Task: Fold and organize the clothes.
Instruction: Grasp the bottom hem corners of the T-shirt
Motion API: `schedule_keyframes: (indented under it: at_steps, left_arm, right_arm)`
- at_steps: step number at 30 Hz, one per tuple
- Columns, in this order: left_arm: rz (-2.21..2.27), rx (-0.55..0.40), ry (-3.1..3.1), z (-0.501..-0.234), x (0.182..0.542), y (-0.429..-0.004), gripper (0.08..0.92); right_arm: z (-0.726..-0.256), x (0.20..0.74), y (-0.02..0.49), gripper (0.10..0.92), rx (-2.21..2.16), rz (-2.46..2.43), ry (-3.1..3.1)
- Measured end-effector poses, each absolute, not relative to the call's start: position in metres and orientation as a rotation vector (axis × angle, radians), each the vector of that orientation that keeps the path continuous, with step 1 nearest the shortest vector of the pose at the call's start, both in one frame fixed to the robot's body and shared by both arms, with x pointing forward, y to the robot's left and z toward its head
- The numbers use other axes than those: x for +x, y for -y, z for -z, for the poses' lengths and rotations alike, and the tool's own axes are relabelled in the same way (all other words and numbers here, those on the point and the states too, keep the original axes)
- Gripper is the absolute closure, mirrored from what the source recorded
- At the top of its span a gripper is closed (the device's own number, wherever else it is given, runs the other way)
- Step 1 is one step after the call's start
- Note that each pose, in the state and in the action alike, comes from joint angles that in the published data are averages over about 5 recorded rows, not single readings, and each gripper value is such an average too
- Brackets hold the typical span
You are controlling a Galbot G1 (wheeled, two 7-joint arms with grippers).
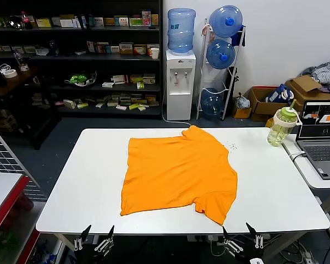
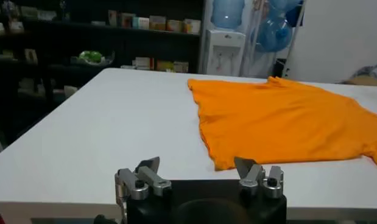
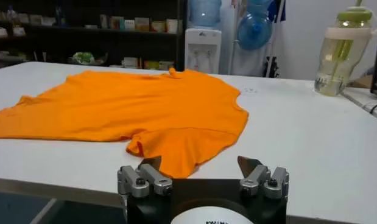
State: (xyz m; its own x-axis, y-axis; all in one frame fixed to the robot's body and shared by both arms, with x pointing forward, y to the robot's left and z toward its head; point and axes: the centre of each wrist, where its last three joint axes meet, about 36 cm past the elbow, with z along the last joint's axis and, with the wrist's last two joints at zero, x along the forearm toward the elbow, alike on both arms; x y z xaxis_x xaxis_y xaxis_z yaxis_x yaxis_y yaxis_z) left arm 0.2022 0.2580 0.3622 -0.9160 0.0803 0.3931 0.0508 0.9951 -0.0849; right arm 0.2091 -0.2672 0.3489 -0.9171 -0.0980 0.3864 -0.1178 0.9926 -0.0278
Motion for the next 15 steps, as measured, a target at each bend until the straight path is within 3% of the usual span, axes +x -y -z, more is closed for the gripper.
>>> schedule_keyframes:
  at_steps: [15]
  left_arm:
    - [-0.138, -0.134, 2.711, -0.344, 0.235, -0.250, 0.177]
  right_arm:
    - [-0.330, 0.252, 0.251, 0.200, 0.149, -0.069, 2.734]
